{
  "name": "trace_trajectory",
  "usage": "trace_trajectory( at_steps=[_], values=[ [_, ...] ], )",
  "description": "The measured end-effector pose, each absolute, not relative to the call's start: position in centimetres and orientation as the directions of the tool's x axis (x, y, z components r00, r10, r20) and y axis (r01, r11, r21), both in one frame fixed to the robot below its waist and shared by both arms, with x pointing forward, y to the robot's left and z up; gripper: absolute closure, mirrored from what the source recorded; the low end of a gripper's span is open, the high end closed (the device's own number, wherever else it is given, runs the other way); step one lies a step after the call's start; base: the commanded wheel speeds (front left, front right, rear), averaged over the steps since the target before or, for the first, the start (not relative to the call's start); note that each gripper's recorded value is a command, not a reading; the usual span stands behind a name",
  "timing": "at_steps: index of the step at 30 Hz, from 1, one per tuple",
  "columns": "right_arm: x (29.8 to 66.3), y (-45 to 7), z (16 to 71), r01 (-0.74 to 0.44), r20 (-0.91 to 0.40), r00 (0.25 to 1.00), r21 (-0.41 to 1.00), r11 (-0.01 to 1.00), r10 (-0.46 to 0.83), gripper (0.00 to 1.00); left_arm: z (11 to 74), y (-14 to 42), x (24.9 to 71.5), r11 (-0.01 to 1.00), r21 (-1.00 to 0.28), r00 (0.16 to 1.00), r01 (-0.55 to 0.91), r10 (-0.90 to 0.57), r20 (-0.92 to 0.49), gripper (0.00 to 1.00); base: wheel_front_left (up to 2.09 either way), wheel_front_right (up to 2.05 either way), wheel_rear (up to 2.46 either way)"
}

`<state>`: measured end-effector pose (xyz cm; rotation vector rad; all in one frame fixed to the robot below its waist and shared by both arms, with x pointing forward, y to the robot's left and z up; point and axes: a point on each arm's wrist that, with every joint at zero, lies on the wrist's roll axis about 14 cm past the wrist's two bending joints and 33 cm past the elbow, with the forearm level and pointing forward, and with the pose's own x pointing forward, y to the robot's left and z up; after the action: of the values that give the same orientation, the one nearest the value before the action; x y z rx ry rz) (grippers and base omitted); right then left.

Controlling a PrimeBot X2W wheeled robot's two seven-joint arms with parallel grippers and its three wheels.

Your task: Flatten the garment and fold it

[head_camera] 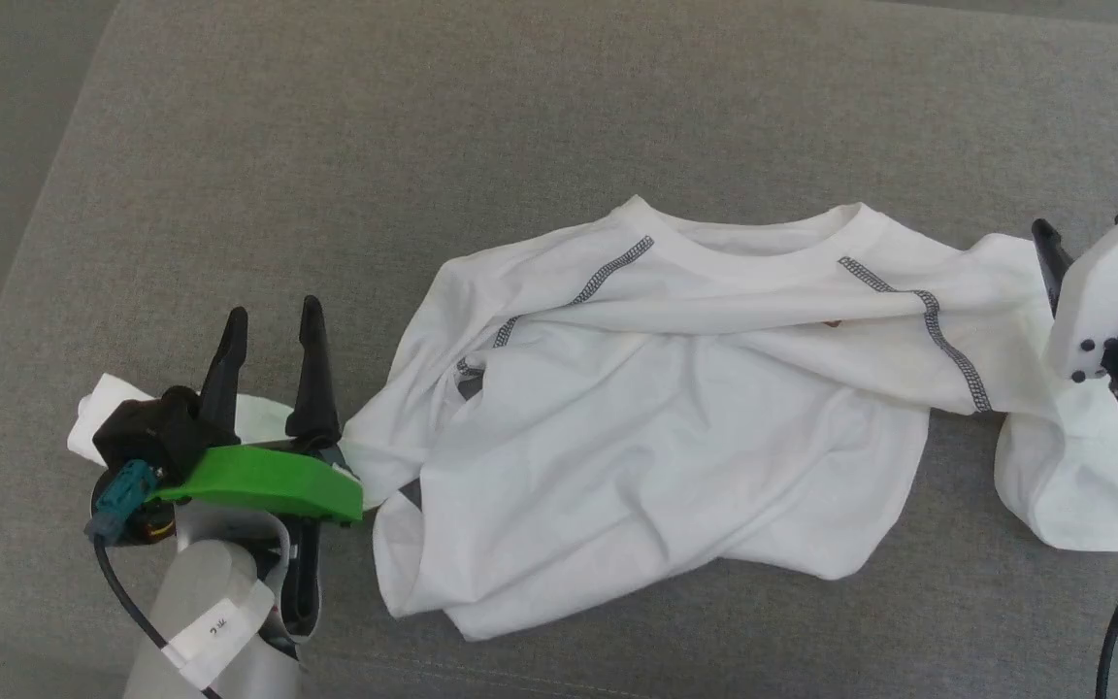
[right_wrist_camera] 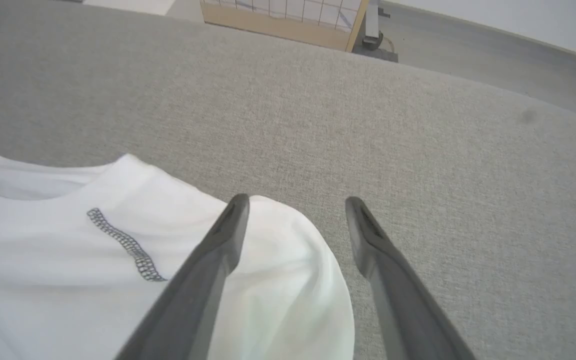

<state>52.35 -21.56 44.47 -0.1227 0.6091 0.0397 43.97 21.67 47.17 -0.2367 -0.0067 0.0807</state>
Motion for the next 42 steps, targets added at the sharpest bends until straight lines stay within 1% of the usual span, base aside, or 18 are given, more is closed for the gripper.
trace_trajectory(
  at_steps=[2, 4, 10, 14, 17, 20, 22, 25, 28, 31, 32, 35, 41, 42],
  values=[
    [52.0, -21.5, 45.9, -0.047, -0.492, 0.87, -0.057, 0.997, 0.013, 0.0, 47.7, 21.6, 43.9, 0.97, -0.234, 0.997, -0.073, 0.077, 0.009, 0.0, 0.0, 0.0, 0.0],
    [51.0, -21.6, 46.7, -0.025, -0.434, 0.901, -0.027, 0.999, 0.011, 0.0, 48.1, 21.5, 43.8, 0.97, -0.233, 0.997, -0.065, 0.071, 0.018, 0.0, 0.0, 0.0, 0.0],
    [47.5, -22.5, 47.3, 0.043, -0.355, 0.934, 0.037, 0.998, -0.027, 0.0, 48.7, 20.1, 43.7, 0.971, -0.239, 1.0, -0.023, 0.026, 0.01, 0.0, 0.0, 0.0, 0.0],
    [45.7, -23.5, 47.5, 0.083, -0.342, 0.938, 0.047, 0.995, -0.062, 0.0, 48.0, 18.0, 44.5, 0.969, -0.245, 0.996, 0.03, -0.049, -0.071, 0.0, 0.0, 0.0, 0.0],
    [45.1, -23.9, 48.0, 0.098, -0.326, 0.942, 0.045, 0.994, -0.078, 0.0, 47.8, 15.8, 46.5, 0.964, -0.247, 0.974, 0.096, -0.142, -0.176, 0.0, 0.0, 0.0, 0.0],
    [45.1, -24.1, 48.2, 0.104, -0.321, 0.943, 0.043, 0.994, -0.085, 0.0, 47.8, 14.3, 48.8, 0.96, -0.252, 0.929, 0.12, -0.198, -0.311, 0.0, 0.0, 0.0, 0.0],
    [45.1, -24.0, 47.9, 0.102, -0.329, 0.941, 0.044, 0.994, -0.082, 0.0, 47.1, 13.0, 49.8, 0.963, -0.221, 0.869, 0.155, -0.24, -0.433, 0.0, 0.0, 0.0, 0.0],
    [45.0, -24.0, 47.4, 0.103, -0.343, 0.936, 0.043, 0.994, -0.083, 0.0, 46.4, 11.4, 50.6, 0.96, -0.171, 0.777, 0.22, -0.278, -0.564, 0.0, 0.0, 0.0, 0.0],
    [45.0, -24.1, 46.9, 0.108, -0.358, 0.93, 0.039, 0.993, -0.087, 0.0, 44.7, 11.1, 50.7, 0.956, -0.086, 0.683, 0.279, -0.261, -0.682, 0.0, 0.0, 0.0, 0.0],
    [44.9, -24.5, 46.3, 0.118, -0.371, 0.924, 0.034, 0.992, -0.097, 0.0, 42.5, 11.7, 50.3, 0.948, -0.01, 0.598, 0.319, -0.209, -0.774, 0.0, 0.0, 0.0, 0.0],
    [44.9, -24.6, 46.1, 0.122, -0.375, 0.921, 0.032, 0.992, -0.101, 0.0, 41.7, 12.0, 50.2, 0.944, 0.017, 0.575, 0.33, -0.187, -0.797, 0.0, 0.0, 0.0, 0.0],
    [45.0, -25.0, 45.6, 0.132, -0.385, 0.916, 0.028, 0.991, -0.111, 0.0, 40.0, 12.4, 50.0, 0.936, 0.046, 0.534, 0.349, -0.158, -0.83, 0.0, 0.0, 0.0, 0.0],
    [45.1, -25.3, 44.6, 0.142, -0.407, 0.905, 0.019, 0.99, -0.122, 0.0, 37.5, 12.2, 49.9, 0.928, 0.046, 0.488, 0.371, -0.152, -0.86, 0.0, 0.0, 0.0, 0.0],
    [45.1, -25.3, 44.4, 0.142, -0.41, 0.904, 0.018, 0.99, -0.122, 0.0, 37.3, 12.1, 49.9, 0.926, 0.043, 0.481, 0.375, -0.155, -0.863, 0.05, 0.0, 0.0, 0.0]
  ],
)
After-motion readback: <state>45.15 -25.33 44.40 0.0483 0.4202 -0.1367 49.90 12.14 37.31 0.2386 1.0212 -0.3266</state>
